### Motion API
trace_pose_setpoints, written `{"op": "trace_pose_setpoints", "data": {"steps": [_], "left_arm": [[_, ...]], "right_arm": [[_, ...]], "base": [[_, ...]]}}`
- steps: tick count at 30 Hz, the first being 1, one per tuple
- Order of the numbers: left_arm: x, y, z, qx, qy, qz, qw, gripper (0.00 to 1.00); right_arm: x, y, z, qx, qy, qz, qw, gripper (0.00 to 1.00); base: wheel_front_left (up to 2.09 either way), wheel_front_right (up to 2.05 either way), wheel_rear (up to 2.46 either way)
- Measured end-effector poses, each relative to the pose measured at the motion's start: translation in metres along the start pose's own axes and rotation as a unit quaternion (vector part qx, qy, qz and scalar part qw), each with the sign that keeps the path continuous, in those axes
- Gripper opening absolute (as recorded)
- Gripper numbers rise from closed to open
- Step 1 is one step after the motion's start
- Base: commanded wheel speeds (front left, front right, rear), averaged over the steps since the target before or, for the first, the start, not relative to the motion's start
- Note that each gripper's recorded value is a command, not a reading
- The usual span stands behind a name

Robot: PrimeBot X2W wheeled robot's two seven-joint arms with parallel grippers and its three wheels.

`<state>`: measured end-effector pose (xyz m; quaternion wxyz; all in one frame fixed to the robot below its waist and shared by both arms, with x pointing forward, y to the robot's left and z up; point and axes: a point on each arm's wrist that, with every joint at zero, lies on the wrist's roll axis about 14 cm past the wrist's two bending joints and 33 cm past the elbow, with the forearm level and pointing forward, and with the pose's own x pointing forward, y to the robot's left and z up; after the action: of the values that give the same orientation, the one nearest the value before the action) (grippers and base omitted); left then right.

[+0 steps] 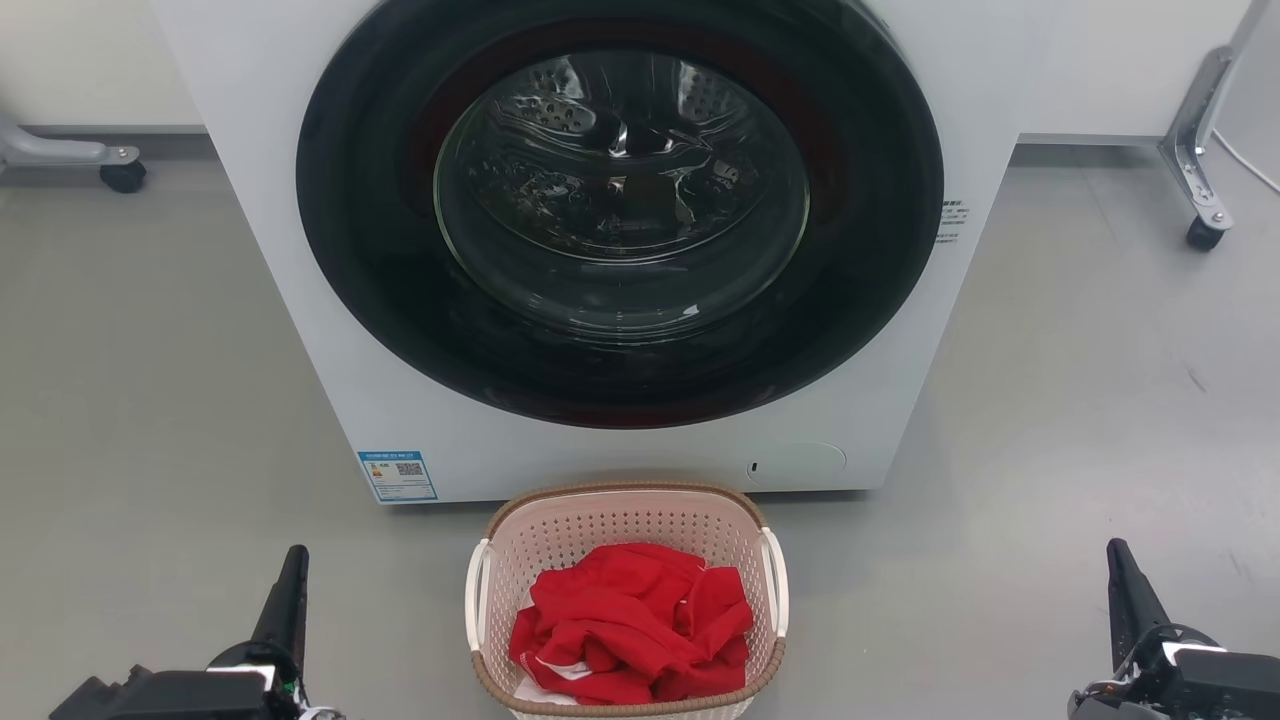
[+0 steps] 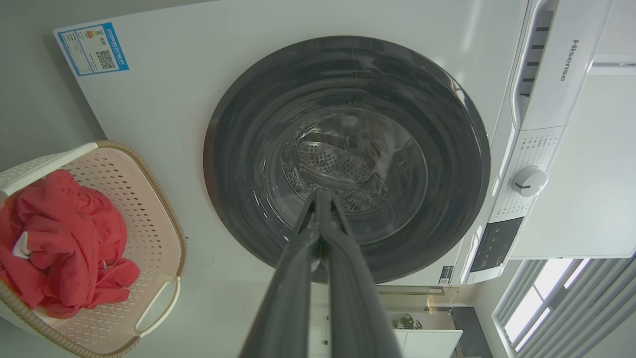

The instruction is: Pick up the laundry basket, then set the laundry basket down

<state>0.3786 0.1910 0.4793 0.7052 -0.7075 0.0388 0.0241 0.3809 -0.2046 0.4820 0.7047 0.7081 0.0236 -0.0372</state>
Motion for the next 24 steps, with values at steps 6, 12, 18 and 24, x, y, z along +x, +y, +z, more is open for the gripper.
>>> {"op": "trace_pose_setpoints", "data": {"steps": [6, 12, 18, 24], "left_arm": [[0.0000, 0.0001, -0.0001, 0.000, 0.000, 0.000, 1.000, 0.00], [0.0000, 0.0002, 0.0000, 0.000, 0.000, 0.000, 1.000, 0.00], [0.0000, 0.0003, -0.0001, 0.000, 0.000, 0.000, 1.000, 0.00], [0.0000, 0.0003, -0.0001, 0.000, 0.000, 0.000, 1.000, 0.00]], "right_arm": [[0.0000, 0.0005, 0.0000, 0.000, 0.000, 0.002, 1.000, 0.00], [0.0000, 0.0004, 0.0000, 0.000, 0.000, 0.002, 1.000, 0.00], [0.0000, 0.0004, -0.0001, 0.000, 0.000, 0.002, 1.000, 0.00], [0.0000, 0.0005, -0.0001, 0.000, 0.000, 0.002, 1.000, 0.00]], "base": [[0.00, 0.00, 0.00], [0.00, 0.00, 0.00], [0.00, 0.00, 0.00], [0.00, 0.00, 0.00]]}}
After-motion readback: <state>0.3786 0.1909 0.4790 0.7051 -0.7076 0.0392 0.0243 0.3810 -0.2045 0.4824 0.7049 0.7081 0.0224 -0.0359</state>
